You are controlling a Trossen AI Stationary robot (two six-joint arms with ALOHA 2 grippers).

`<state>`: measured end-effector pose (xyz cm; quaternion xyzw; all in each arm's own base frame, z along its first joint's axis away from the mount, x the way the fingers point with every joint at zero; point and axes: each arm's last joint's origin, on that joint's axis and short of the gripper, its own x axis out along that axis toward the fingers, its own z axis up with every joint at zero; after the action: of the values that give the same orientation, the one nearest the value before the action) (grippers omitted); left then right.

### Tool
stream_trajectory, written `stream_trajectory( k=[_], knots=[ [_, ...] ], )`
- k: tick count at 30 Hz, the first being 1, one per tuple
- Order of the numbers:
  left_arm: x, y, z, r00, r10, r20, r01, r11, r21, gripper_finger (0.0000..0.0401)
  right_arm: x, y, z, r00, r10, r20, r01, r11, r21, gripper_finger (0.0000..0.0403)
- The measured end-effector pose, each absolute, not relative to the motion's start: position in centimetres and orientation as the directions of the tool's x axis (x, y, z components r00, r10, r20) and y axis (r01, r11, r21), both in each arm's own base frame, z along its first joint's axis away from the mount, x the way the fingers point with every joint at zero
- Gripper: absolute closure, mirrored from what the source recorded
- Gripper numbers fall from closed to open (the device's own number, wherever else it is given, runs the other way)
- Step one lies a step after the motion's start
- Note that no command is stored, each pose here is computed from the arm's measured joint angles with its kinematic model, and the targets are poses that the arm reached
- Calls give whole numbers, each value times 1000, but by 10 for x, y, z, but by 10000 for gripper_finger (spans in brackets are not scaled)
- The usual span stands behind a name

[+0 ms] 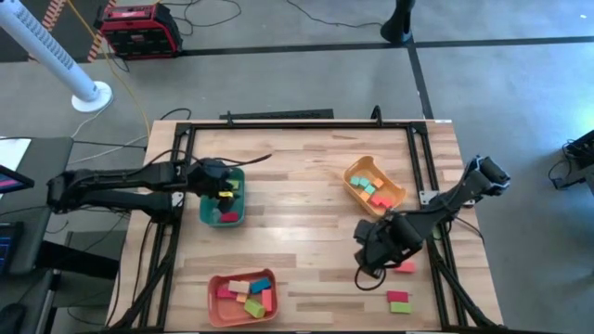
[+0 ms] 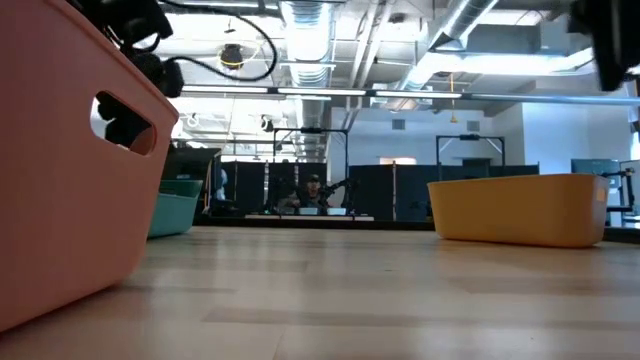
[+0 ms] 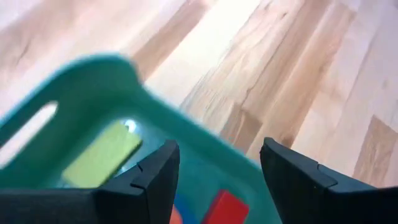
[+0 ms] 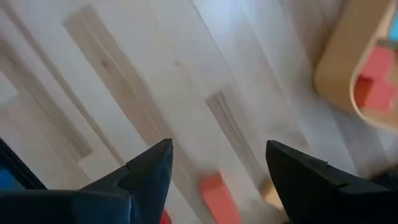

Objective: Sort blocks by size
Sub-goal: Put the thick orange rectangular block into the orange bin

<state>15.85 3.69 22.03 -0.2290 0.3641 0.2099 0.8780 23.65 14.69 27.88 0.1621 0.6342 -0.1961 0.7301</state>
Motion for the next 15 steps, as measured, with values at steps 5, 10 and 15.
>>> stream_trajectory(
  k=[5, 10, 15],
  knots=[
    [163, 34, 224, 681, 231, -695, -499, 841, -209, 186, 226, 156, 279, 86, -102, -991, 508, 860, -45, 117],
    [168, 33, 228, 725, 232, -648, -460, 864, -205, 186, 215, 168, 279, 82, -105, -991, 523, 851, -46, 117],
    [171, 34, 232, 754, 237, -612, -441, 874, -204, 186, 197, 186, 279, 79, -112, -991, 529, 847, -54, 117]
  ],
)
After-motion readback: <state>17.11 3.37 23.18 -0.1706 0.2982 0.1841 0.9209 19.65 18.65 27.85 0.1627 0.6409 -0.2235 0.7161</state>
